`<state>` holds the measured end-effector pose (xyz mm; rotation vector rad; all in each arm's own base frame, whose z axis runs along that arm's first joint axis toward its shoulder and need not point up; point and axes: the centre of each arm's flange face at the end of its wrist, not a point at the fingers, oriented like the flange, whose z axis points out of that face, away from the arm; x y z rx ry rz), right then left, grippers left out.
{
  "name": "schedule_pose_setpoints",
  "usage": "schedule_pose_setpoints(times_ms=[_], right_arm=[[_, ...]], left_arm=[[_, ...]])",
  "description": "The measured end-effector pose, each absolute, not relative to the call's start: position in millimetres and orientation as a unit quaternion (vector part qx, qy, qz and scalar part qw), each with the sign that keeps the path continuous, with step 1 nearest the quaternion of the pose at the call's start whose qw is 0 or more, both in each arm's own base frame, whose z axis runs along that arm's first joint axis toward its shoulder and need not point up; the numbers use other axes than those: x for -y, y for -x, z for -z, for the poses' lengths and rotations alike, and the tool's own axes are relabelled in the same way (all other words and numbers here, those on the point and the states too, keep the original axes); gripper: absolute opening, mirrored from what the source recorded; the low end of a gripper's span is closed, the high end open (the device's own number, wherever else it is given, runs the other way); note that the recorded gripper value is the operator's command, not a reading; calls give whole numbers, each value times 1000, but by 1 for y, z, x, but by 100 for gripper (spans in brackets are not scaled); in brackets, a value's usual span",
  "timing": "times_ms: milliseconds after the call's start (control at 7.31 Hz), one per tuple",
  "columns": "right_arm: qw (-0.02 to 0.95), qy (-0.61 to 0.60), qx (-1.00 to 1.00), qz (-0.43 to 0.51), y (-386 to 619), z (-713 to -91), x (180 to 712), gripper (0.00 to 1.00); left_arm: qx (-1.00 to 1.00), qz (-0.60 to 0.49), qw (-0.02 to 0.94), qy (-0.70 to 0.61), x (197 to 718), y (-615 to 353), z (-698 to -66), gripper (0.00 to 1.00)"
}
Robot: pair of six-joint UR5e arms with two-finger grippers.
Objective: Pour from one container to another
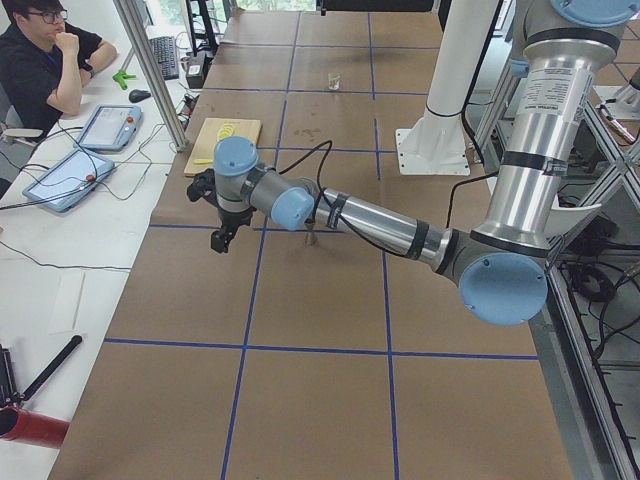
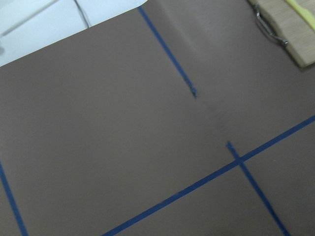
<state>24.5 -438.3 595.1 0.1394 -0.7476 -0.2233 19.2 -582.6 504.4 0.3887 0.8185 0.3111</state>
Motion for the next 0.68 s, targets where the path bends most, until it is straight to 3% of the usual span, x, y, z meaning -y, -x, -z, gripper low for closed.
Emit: schedule_pose_setpoints(times_ms=[411, 684], right_arm=[[909, -35, 407, 84, -61, -659, 434, 100], [910, -18, 410, 66, -71, -686, 444, 100]], left_arm=[[-392, -96, 907, -122, 528, 31, -610, 100], [-391, -78, 912, -98, 501, 38, -638, 100]])
